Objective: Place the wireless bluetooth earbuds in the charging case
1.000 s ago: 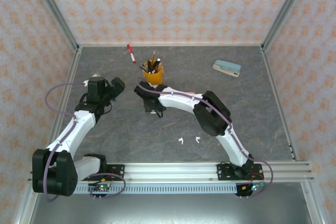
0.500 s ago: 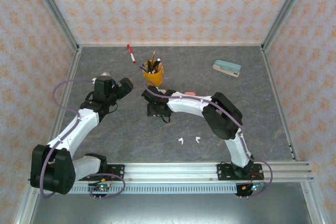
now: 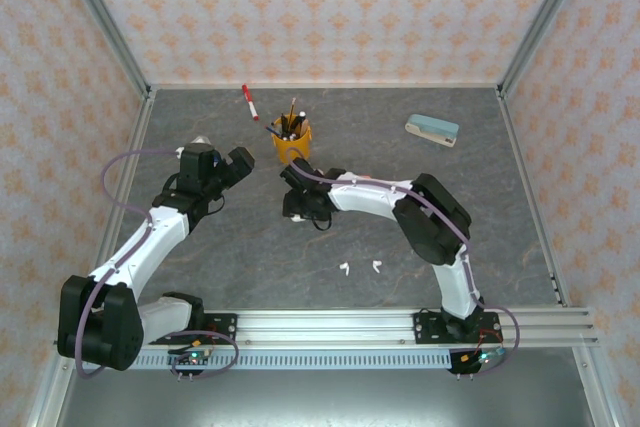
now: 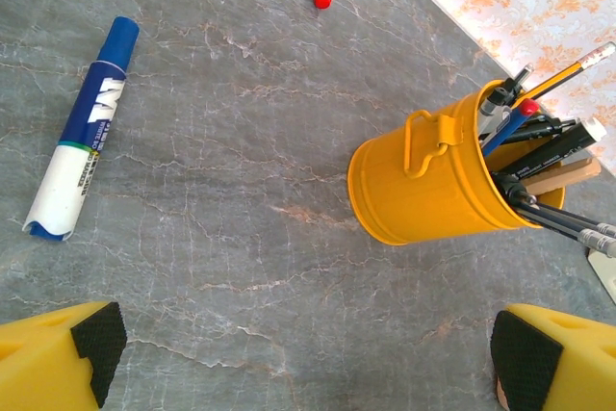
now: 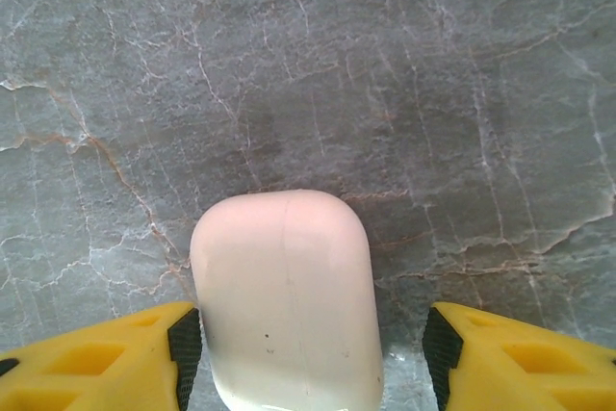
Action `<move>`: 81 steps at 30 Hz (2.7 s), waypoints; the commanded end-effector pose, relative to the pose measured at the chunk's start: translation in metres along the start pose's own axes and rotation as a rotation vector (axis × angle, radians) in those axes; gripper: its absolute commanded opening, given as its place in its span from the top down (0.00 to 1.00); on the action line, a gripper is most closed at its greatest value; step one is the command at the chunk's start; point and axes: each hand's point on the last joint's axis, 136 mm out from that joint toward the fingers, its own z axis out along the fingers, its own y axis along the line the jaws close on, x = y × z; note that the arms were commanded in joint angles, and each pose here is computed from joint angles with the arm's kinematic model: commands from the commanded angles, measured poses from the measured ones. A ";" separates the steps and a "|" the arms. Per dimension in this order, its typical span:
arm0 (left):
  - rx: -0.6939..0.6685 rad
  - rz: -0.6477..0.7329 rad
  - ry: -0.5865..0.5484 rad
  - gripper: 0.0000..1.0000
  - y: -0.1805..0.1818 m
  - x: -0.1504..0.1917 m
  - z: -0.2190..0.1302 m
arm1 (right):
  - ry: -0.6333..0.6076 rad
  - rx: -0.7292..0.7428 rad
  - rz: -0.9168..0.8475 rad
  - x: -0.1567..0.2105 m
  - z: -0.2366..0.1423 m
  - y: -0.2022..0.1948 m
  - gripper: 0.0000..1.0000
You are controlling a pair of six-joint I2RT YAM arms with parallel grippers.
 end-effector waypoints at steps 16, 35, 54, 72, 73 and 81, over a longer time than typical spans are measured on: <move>0.051 0.035 -0.041 0.00 -0.021 -0.013 -0.005 | 0.051 -0.027 0.004 0.000 0.011 -0.009 0.41; 0.070 0.026 -0.059 0.00 -0.021 -0.013 -0.008 | 0.067 -0.020 0.025 0.008 0.020 -0.004 0.67; 0.048 0.031 -0.101 0.00 -0.019 -0.023 -0.013 | -0.122 0.303 -0.208 0.012 -0.013 0.008 0.69; 0.026 -0.058 -0.163 0.00 0.004 -0.055 -0.020 | -0.288 0.468 -0.309 0.031 -0.021 0.035 0.73; 0.022 -0.061 -0.164 0.00 0.006 -0.056 -0.020 | -0.297 0.478 -0.315 0.033 -0.021 0.037 0.73; 0.017 -0.090 -0.175 0.00 0.017 -0.065 -0.017 | -0.378 0.547 -0.369 0.038 -0.028 0.051 0.73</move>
